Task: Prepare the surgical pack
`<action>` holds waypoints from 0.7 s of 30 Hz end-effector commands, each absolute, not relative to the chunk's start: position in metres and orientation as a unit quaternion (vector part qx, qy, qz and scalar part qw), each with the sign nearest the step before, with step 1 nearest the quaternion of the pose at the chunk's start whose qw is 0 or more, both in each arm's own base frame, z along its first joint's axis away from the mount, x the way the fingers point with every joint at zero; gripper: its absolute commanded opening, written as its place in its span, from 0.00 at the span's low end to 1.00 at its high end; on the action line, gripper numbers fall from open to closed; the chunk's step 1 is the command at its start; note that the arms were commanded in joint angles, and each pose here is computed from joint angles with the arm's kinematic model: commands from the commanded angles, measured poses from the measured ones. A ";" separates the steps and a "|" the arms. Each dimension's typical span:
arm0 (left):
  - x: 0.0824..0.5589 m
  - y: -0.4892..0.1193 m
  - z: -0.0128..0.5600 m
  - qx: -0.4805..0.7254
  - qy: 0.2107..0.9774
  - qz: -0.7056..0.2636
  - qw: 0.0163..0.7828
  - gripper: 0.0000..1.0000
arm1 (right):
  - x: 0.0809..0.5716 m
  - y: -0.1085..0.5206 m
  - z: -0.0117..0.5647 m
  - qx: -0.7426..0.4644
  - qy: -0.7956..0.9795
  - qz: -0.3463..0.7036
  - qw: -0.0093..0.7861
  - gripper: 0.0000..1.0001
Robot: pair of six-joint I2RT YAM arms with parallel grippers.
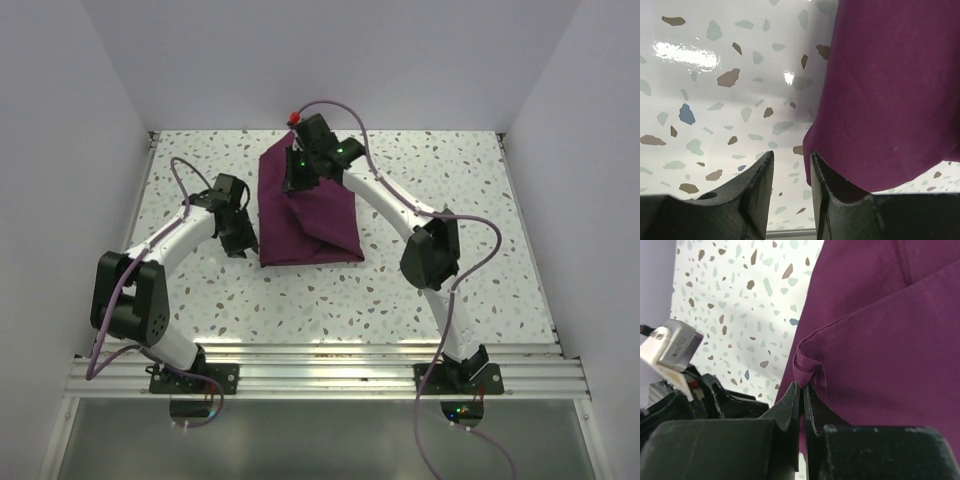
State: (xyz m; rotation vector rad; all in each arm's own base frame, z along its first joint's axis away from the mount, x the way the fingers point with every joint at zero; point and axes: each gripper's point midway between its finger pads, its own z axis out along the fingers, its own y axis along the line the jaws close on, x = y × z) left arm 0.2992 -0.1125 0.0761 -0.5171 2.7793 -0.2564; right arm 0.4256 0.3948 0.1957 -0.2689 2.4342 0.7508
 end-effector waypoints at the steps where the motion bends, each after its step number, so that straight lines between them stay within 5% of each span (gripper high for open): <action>1: 0.315 -0.112 0.079 -0.174 0.963 -0.100 0.179 0.39 | 0.437 0.428 0.214 -0.094 0.887 0.311 0.328 0.00; 21: 0.318 -0.105 0.084 -0.184 0.959 -0.112 0.183 0.41 | 0.407 0.475 0.125 -0.110 0.912 0.295 0.262 0.04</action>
